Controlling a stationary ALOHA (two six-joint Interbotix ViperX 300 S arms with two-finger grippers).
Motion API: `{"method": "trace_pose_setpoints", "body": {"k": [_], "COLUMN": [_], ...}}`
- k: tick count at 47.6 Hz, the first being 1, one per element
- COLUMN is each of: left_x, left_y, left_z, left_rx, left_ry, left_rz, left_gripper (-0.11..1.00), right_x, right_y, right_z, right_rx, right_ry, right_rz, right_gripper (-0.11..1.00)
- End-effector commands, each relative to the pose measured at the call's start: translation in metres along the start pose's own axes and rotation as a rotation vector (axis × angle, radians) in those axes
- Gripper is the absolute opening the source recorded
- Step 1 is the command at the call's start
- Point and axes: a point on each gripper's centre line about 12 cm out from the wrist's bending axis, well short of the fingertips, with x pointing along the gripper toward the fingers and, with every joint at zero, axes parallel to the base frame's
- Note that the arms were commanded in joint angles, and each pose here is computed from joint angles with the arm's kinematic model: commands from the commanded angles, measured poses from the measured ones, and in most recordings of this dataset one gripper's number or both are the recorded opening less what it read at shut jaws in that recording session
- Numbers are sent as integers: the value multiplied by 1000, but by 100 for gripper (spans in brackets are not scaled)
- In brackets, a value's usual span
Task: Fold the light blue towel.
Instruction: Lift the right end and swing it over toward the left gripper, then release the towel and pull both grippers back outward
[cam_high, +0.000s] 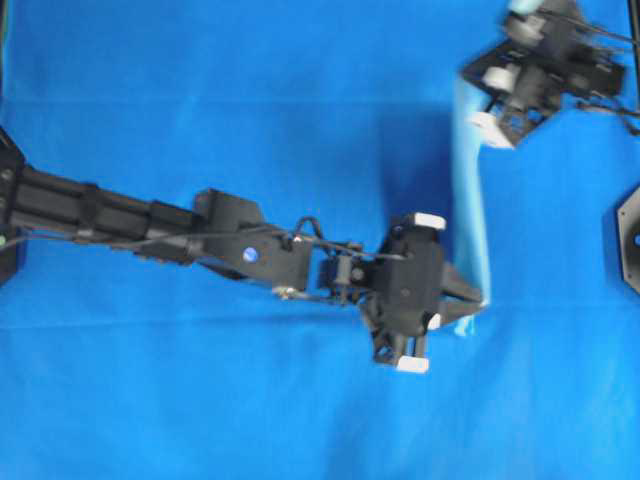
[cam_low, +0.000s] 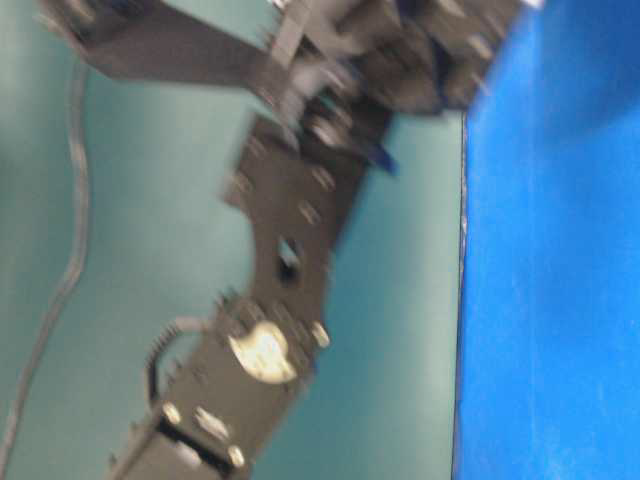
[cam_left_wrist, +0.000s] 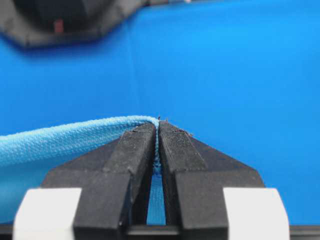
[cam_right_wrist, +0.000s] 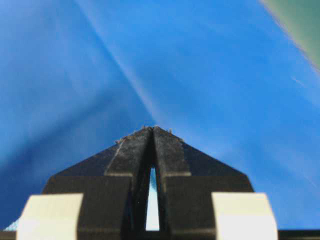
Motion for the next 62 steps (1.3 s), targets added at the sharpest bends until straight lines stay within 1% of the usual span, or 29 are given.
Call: {"method": "trace_pose_setpoints", "body": {"k": [1, 9, 15, 20, 24, 39, 41, 43, 44, 45, 47, 51, 54, 56, 60, 62], "left_x": [-24, -51, -66, -74, -77, -75, -75, -76, -76, -77, -78, -84, -91, -96, -110, -118], "left_y": [-12, -17, -20, -20, -20, -8, -8, -8, -8, -8, -8, -8, -8, -8, -11, -14], "left_z": [15, -16, -34, -46, -49, -49, -49, -49, -49, -49, -50, -51, -49, -47, -40, -35], "left_rx": [-37, -131, -169, -178, -176, -187, -187, -187, -186, -186, -184, -184, -185, -186, -184, -181], "left_ry": [-52, -13, 25, 53, 60, 57, 57, 59, 59, 64, 71, 110, 137, 157, 190, 203], "left_rz": [-20, -30, -33, -31, -31, -8, -6, -6, -7, -6, -6, -5, -4, -5, -11, -19], "left_gripper": [2, 2, 2, 2, 2, 3, 9, 18, 24, 30, 44, 69, 82, 82, 79, 79], "right_x": [21, 61, 78, 85, 87, 87, 87, 87, 87, 86, 86, 86, 84, 83, 73, 68], "right_y": [4, 15, 21, 24, 26, 36, 36, 37, 37, 38, 38, 39, 39, 38, 39, 40], "right_z": [21, 37, 42, 43, 42, 35, 34, 34, 33, 34, 33, 33, 33, 32, 36, 38], "right_rx": [2, -13, -22, -27, -32, -64, -65, -66, -65, -66, -67, -74, -76, -76, -83, -85], "right_ry": [-37, -32, -25, -19, -16, -15, -12, -10, -10, -11, -9, -2, 1, 5, -4, -10], "right_rz": [26, 60, 67, 72, 78, 108, 108, 107, 108, 110, 110, 106, 101, 95, 90, 90], "right_gripper": [1, 1, 1, 1, 1, 1, 2, 2, 5, 9, 23, 49, 64, 66, 60, 60]}}
